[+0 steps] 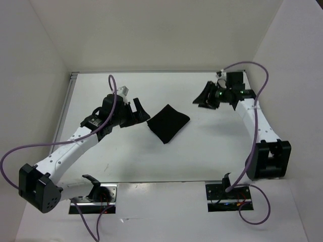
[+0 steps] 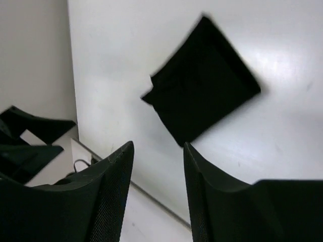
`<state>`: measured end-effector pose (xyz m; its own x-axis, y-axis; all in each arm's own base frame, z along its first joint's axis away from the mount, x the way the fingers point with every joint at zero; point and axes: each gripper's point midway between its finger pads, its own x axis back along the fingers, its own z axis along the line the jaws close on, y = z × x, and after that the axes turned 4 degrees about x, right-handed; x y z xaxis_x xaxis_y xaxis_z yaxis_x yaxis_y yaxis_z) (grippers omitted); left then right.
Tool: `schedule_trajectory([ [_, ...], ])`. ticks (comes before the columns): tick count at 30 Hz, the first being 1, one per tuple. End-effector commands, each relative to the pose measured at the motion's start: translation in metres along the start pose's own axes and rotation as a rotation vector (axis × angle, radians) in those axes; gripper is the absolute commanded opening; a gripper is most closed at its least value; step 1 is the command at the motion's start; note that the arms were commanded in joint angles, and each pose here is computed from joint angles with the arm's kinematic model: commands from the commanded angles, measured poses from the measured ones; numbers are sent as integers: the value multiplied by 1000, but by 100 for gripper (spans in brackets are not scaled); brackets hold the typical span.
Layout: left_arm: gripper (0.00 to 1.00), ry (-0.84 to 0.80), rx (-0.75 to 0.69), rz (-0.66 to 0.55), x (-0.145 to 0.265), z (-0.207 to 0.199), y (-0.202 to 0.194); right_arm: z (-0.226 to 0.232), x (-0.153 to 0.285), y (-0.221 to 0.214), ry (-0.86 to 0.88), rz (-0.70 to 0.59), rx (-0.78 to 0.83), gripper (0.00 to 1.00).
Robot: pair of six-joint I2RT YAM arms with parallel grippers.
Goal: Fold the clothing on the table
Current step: Fold the skirt
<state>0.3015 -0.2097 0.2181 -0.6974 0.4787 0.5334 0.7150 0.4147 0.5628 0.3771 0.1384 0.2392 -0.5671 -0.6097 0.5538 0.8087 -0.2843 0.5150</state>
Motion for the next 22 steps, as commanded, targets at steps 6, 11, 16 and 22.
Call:
schedule_trajectory([
  [6,100,4,13,46,22,27,-37,-43,30,-118,-152,53,-174,53],
  [11,100,-57,1,-67,58,24,-30,-41,59,-128,-167,-96,-230,77],
  [16,100,-54,18,-58,62,33,-34,-40,60,-129,-171,-89,-244,100],
  [22,100,-57,42,-44,66,40,-46,-41,58,-127,-177,-97,-263,100],
])
